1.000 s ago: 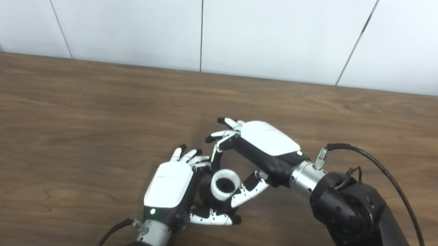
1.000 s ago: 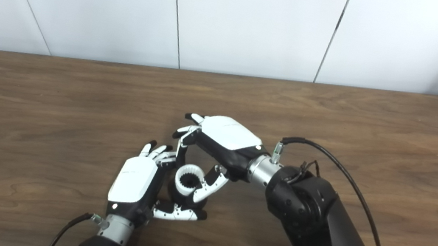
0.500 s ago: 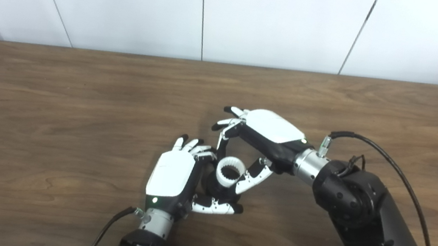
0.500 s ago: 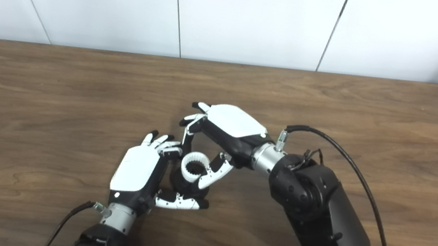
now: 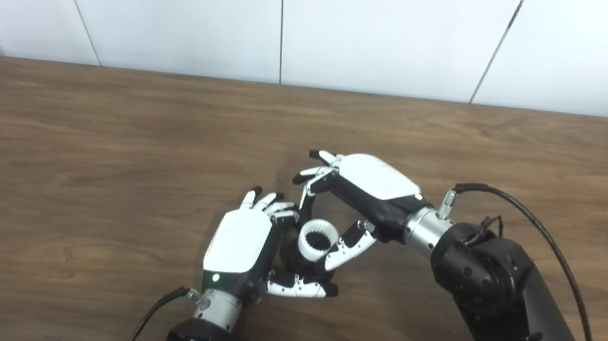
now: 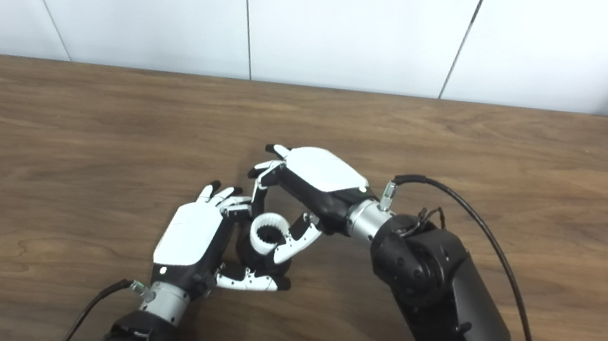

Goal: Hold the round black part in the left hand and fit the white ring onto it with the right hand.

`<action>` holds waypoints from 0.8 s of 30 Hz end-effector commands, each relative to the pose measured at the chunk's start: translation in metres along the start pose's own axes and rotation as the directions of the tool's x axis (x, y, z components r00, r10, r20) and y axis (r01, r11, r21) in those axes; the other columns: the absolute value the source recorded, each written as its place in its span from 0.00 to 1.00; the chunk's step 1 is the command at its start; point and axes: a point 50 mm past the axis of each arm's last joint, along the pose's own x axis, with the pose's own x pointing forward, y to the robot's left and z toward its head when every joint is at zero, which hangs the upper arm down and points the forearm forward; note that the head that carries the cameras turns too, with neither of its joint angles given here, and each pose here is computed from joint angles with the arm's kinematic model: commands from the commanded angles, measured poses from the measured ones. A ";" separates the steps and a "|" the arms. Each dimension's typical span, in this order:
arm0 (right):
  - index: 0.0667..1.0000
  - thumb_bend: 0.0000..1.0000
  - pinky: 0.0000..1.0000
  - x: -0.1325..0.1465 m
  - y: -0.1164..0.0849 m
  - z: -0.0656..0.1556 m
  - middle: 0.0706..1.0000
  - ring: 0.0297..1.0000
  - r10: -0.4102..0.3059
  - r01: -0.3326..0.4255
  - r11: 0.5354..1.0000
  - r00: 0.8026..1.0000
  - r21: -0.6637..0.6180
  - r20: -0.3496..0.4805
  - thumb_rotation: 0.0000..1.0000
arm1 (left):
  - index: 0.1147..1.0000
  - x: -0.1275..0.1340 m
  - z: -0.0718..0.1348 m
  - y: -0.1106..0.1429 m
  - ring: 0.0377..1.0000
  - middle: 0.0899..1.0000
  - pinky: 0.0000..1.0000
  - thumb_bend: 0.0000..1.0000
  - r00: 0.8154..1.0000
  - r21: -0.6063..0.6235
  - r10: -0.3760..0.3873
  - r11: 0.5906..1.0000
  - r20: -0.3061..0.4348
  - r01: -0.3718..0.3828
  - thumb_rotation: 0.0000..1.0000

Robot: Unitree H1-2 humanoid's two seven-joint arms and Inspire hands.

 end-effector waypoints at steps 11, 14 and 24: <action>0.45 0.52 1.00 0.002 -0.009 0.006 0.84 1.00 -0.051 0.051 0.998 0.998 -0.024 0.034 0.14 | 0.42 0.000 0.006 -0.004 0.91 0.78 1.00 0.53 1.000 0.002 -0.027 1.000 0.006 0.027 0.06; 0.45 0.52 1.00 0.003 -0.009 0.006 0.84 1.00 -0.050 0.051 0.998 0.998 -0.023 0.032 0.14 | 0.42 0.000 0.006 -0.004 0.90 0.78 1.00 0.53 1.000 0.001 -0.025 1.000 0.008 0.025 0.06; 0.45 0.52 1.00 0.004 -0.007 0.002 0.84 1.00 -0.041 0.042 0.999 0.999 -0.023 0.020 0.14 | 0.42 0.001 0.007 -0.003 0.91 0.78 1.00 0.53 1.000 -0.003 -0.022 1.000 0.006 0.022 0.06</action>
